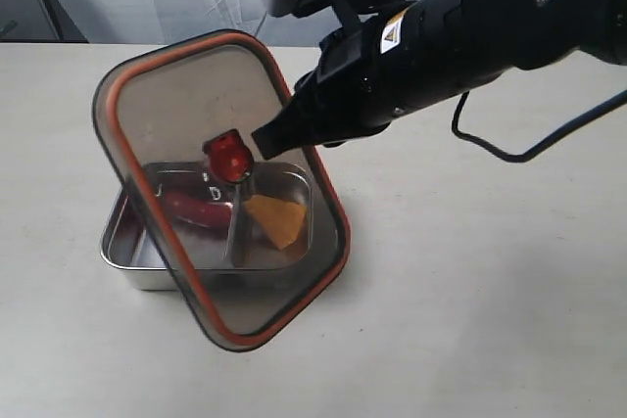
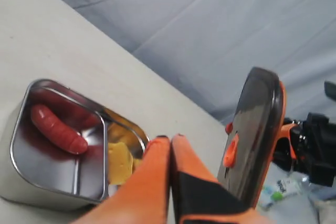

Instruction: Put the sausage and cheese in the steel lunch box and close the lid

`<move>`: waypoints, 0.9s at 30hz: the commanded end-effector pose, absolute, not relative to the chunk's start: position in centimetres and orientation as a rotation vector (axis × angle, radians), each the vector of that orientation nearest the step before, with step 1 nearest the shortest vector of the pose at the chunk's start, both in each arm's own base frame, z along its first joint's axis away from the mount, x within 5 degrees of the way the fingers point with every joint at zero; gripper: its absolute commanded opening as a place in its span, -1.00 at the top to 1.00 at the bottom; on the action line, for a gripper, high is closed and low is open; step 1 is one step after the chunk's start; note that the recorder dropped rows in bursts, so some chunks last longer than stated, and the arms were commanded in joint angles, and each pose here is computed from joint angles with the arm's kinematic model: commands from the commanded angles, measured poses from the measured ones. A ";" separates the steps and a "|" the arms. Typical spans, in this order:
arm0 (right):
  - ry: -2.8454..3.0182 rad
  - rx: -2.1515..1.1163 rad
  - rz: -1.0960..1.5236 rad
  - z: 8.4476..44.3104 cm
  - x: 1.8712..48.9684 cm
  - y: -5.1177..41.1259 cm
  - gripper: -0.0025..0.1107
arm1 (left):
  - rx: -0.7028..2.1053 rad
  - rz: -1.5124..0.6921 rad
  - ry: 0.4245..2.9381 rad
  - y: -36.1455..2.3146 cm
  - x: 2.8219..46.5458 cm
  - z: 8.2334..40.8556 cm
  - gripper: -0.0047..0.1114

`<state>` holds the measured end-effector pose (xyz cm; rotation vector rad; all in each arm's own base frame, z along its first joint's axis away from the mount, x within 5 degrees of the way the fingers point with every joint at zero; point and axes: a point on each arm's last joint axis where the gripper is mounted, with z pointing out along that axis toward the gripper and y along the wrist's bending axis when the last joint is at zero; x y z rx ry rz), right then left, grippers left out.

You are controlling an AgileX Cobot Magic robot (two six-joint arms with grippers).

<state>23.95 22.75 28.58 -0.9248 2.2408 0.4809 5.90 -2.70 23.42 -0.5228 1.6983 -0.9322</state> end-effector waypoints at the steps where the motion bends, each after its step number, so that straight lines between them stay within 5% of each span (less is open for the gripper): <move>1: 2.215 -0.959 0.509 28.4 23.2 23.9 0.97 | -0.364 -0.941 1.769 -3.7 6.6 24.7 0.73; 7: 2.279 -0.920 0.584 27.5 23.0 24.8 0.97 | -0.197 -0.968 1.833 -4.8 7.7 25.3 0.14; 27: 2.251 -0.947 0.676 27.7 21.0 26.8 0.97 | -0.100 -0.981 1.856 -5.4 8.2 25.2 0.10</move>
